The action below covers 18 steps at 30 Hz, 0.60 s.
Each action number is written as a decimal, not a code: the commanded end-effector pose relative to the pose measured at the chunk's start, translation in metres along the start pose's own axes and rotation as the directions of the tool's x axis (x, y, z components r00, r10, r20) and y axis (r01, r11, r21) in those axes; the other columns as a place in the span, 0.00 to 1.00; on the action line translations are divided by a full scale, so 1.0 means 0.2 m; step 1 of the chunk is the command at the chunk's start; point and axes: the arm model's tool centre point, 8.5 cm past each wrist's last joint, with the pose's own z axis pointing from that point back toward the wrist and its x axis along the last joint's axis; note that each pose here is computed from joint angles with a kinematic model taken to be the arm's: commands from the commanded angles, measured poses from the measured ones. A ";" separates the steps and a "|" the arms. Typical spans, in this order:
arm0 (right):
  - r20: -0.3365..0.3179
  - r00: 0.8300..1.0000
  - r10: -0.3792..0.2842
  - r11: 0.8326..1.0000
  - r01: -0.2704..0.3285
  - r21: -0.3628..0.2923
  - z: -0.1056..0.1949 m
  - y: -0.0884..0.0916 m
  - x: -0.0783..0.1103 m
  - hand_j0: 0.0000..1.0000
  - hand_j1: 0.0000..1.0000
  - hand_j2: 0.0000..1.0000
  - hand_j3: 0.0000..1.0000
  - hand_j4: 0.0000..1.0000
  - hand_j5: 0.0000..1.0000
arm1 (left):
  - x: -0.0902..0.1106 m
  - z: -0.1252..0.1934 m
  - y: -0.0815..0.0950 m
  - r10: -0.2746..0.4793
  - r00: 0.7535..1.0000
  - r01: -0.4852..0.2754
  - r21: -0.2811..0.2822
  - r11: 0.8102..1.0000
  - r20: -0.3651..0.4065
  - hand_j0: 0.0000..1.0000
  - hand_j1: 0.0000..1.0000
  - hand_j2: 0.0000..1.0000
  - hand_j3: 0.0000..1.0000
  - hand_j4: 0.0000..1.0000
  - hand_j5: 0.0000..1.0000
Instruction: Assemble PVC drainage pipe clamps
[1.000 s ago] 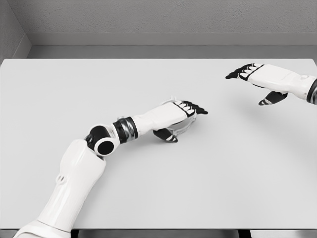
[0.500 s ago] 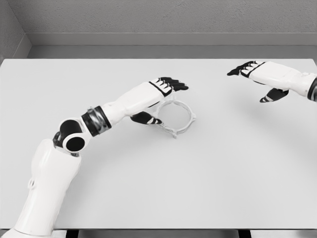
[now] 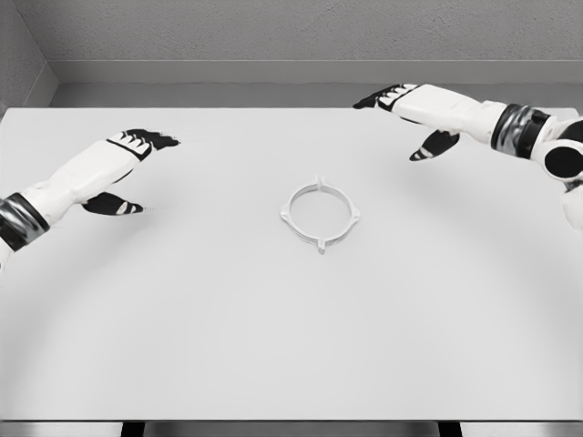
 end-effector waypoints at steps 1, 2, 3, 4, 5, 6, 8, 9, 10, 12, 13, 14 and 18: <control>0.010 0.999 -0.037 0.999 0.036 0.028 -0.11 0.09 0.03 1.00 1.00 1.00 1.00 1.00 1.00 | -0.12 0.10 0.04 0.000 0.998 0.001 0.001 1.000 -0.070 1.00 1.00 1.00 1.00 1.00 1.00; 0.020 0.999 -0.031 0.999 0.031 0.023 -0.14 0.07 0.05 1.00 1.00 1.00 1.00 1.00 1.00 | -0.15 0.13 0.06 0.005 0.996 -0.004 0.015 1.000 -0.090 1.00 1.00 1.00 1.00 1.00 1.00; 0.025 0.999 -0.032 0.999 0.031 0.022 -0.15 0.07 0.06 1.00 1.00 1.00 1.00 1.00 1.00 | -0.16 0.13 0.05 0.006 0.995 -0.005 0.010 1.000 -0.096 1.00 1.00 1.00 1.00 1.00 1.00; 0.024 0.999 -0.032 0.999 0.031 0.022 -0.15 0.07 0.06 1.00 1.00 1.00 1.00 1.00 1.00 | -0.17 0.14 0.02 0.013 0.995 -0.013 0.000 1.000 -0.104 1.00 1.00 1.00 1.00 1.00 1.00; 0.032 0.999 -0.037 0.999 0.037 0.019 -0.17 0.07 0.07 1.00 1.00 1.00 1.00 1.00 1.00 | -0.18 0.15 0.03 0.016 0.994 -0.015 0.006 1.000 -0.110 1.00 1.00 1.00 1.00 1.00 1.00; 0.050 0.998 -0.043 0.999 0.042 0.017 -0.21 0.07 0.11 1.00 1.00 1.00 1.00 1.00 1.00 | -0.22 0.20 0.05 0.025 0.990 -0.020 0.037 0.999 -0.140 1.00 1.00 1.00 1.00 1.00 1.00; 0.045 0.999 -0.027 0.999 0.025 0.046 -0.27 0.09 0.12 1.00 1.00 1.00 1.00 1.00 1.00 | -0.23 0.21 0.07 0.030 0.989 -0.023 0.047 0.999 -0.146 1.00 1.00 1.00 1.00 1.00 1.00; 0.038 0.999 -0.034 0.998 0.032 0.055 -0.29 0.11 0.11 1.00 1.00 1.00 1.00 1.00 1.00 | -0.23 0.21 0.06 0.030 0.989 -0.023 0.046 0.999 -0.147 1.00 1.00 1.00 1.00 1.00 1.00; 0.043 0.998 -0.034 0.998 0.032 0.057 -0.30 0.12 0.13 1.00 1.00 1.00 1.00 1.00 1.00 | -0.23 0.21 0.06 0.030 0.989 -0.023 0.046 0.999 -0.147 1.00 1.00 1.00 1.00 1.00 1.00; 0.034 0.999 -0.024 0.997 0.021 0.075 -0.33 0.14 0.13 1.00 1.00 1.00 1.00 1.00 1.00 | -0.23 0.21 0.07 0.029 0.989 -0.022 0.046 0.999 -0.146 1.00 1.00 1.00 1.00 1.00 1.00; 0.030 0.999 -0.024 0.997 0.022 0.077 -0.33 0.14 0.13 1.00 1.00 1.00 1.00 1.00 1.00 | -0.23 0.21 0.07 0.030 0.989 -0.023 0.047 0.999 -0.146 1.00 1.00 1.00 1.00 1.00 1.00; 0.024 0.999 -0.030 0.996 0.028 0.079 -0.33 0.14 0.12 1.00 1.00 1.00 1.00 1.00 1.00 | -0.23 0.21 0.07 0.029 0.989 -0.022 0.046 0.999 -0.146 1.00 1.00 1.00 1.00 1.00 1.00; 0.020 1.000 -0.025 0.996 0.023 0.090 -0.37 0.16 0.13 1.00 1.00 1.00 1.00 1.00 1.00 | -0.22 0.21 0.06 0.031 0.989 -0.025 0.044 0.999 -0.145 1.00 1.00 1.00 1.00 1.00 1.00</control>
